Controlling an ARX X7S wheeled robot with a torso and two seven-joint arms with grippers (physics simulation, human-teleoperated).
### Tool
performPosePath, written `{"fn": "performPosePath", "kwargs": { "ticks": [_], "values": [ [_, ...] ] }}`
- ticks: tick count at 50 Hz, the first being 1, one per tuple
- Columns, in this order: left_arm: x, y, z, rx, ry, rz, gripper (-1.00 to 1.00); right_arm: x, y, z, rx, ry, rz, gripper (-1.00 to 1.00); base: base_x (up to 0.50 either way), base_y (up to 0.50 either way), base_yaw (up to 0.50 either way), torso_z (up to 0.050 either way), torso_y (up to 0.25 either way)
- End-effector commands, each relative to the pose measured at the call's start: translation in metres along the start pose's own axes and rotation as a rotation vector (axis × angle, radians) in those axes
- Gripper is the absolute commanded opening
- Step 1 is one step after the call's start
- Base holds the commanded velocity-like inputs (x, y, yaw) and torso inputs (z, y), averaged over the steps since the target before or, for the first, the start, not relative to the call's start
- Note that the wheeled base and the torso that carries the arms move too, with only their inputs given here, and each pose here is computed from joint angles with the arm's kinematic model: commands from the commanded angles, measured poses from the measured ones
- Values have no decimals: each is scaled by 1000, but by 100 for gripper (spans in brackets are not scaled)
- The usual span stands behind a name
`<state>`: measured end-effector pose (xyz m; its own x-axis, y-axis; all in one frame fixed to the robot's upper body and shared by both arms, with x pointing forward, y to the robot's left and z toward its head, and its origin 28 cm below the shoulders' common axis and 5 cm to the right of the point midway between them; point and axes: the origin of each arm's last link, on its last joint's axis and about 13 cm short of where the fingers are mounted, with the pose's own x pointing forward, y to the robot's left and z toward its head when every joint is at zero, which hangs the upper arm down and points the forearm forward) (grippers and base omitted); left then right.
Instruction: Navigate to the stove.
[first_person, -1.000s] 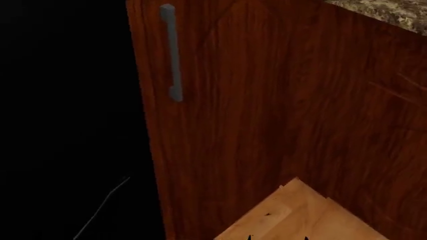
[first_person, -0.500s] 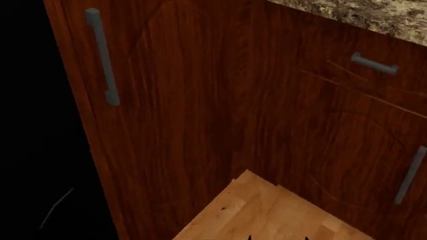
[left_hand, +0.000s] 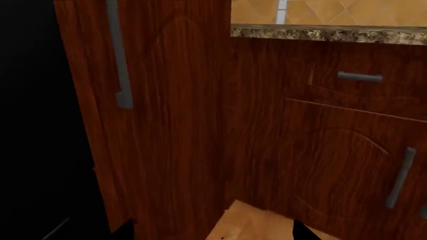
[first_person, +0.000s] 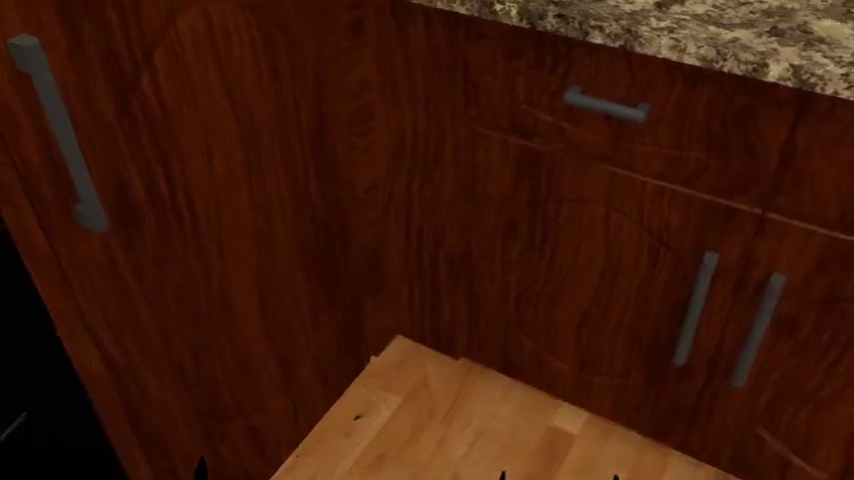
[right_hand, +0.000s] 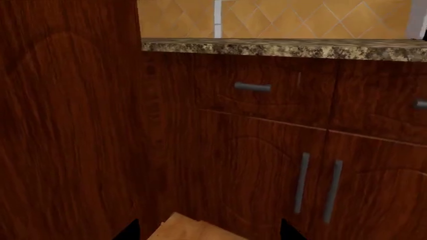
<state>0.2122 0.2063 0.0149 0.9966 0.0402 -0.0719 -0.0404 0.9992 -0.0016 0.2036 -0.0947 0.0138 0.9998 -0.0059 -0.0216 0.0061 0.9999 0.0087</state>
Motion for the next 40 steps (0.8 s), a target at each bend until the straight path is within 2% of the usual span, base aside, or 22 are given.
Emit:
{"fn": "performPosePath", "kwargs": {
  "ticks": [1, 40],
  "values": [
    [0, -1, 1, -15, -31, -31, 100, 2, -1, 1, -4, -4, -7, 100, 0, 0, -500, 0, 0],
    [0, -1, 1, -15, -30, -34, 100, 2, -2, 1, 1, 0, -10, 100, 0, 0, -500, 0, 0]
  ]
}}
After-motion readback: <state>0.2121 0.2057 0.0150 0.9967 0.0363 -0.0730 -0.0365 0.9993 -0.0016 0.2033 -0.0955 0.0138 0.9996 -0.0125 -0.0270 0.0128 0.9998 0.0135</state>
